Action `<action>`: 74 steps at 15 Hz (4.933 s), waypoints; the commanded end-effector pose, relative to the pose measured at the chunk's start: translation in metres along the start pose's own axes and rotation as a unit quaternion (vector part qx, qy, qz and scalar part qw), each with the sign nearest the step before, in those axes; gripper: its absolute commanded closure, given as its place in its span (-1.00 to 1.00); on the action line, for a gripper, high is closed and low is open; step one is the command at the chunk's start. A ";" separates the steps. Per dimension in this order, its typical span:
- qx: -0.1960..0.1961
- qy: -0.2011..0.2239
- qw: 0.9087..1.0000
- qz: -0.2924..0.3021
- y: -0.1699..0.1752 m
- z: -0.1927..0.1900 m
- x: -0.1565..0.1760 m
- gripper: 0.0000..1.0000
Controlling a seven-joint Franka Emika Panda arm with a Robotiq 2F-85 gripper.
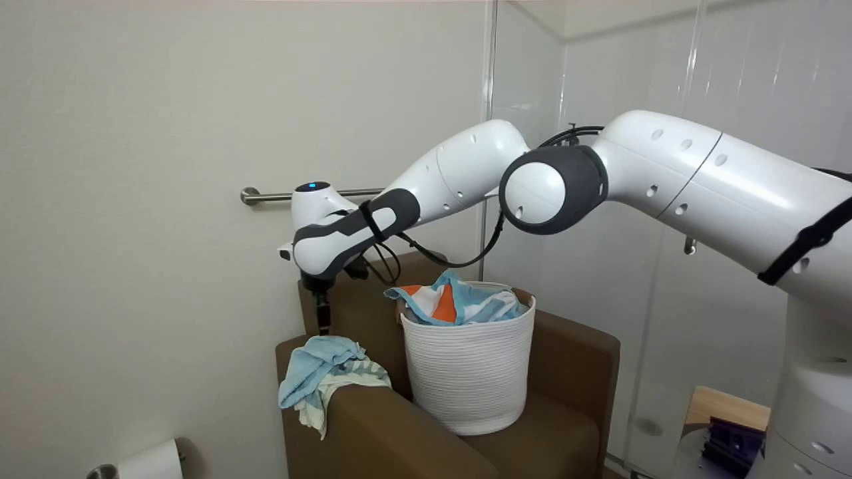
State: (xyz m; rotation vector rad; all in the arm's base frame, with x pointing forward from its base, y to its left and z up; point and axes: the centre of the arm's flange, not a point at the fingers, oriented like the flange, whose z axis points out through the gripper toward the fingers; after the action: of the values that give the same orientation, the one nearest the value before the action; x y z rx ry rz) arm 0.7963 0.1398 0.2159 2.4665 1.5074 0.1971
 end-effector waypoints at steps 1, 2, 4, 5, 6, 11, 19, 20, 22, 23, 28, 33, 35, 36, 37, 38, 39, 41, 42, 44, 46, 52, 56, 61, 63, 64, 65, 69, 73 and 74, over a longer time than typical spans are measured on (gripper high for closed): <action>-0.004 -0.007 1.000 -0.013 0.018 0.015 0.010 -1.00; -0.003 -0.007 1.000 -0.013 0.019 0.020 0.012 -1.00; -0.003 -0.011 1.000 -0.014 0.020 0.030 0.015 -1.00; 0.000 -0.013 1.000 -0.015 0.020 0.034 0.016 -1.00; 0.003 -0.016 1.000 -0.015 0.019 0.039 0.017 -1.00; 0.013 -0.027 0.999 -0.019 0.011 0.058 0.020 -1.00; 0.031 -0.041 0.998 -0.022 0.011 0.074 0.022 -1.00; 0.034 -0.043 0.998 -0.023 0.012 0.075 0.023 -1.00; 0.039 -0.047 0.998 -0.025 0.014 0.077 0.024 -1.00; 0.040 -0.048 0.998 -0.027 0.014 0.078 0.024 -1.00; 0.043 -0.053 0.997 -0.034 0.017 0.078 0.028 -1.00; 0.046 -0.054 0.997 -0.041 0.020 0.083 0.033 -1.00; 0.053 -0.057 0.996 -0.043 0.021 0.089 0.035 -1.00; 0.058 -0.061 0.996 -0.043 0.020 0.092 0.036 -1.00; 0.060 -0.065 0.995 -0.043 0.019 0.094 0.037 -1.00; 0.062 -0.067 0.995 -0.043 0.018 0.095 0.038 -0.50; 0.063 -0.069 0.995 -0.044 0.016 0.096 0.039 -0.47; 0.062 -0.071 0.995 -0.045 0.014 0.098 0.040 -0.21; 0.061 -0.073 0.994 -0.045 0.013 0.098 0.040 -0.05; 0.059 -0.074 0.994 -0.046 0.012 0.097 0.040 0.21; 0.057 -0.074 0.995 -0.047 0.012 0.095 0.039 0.45; 0.049 -0.071 0.995 -0.045 0.013 0.088 0.034 0.98; 0.050 -0.069 0.995 -0.047 0.013 0.076 0.030 0.93; 0.031 -0.051 0.996 -0.064 0.015 0.023 0.016 0.93; 0.012 -0.040 0.997 -0.071 0.015 -0.008 0.011 0.93; 0.006 -0.032 0.997 -0.075 0.016 -0.025 0.009 0.93; -0.005 -0.024 0.997 -0.077 0.019 -0.042 0.006 0.93; -0.043 0.001 0.996 -0.073 0.029 -0.105 -0.005 0.93; -0.076 0.022 0.995 -0.063 0.039 -0.161 -0.018 0.93; -0.083 0.027 0.994 -0.060 0.041 -0.176 -0.021 0.93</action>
State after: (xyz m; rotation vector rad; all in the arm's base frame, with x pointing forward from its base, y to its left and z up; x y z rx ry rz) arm 0.8173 0.1444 0.3603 2.2827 1.5674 0.3042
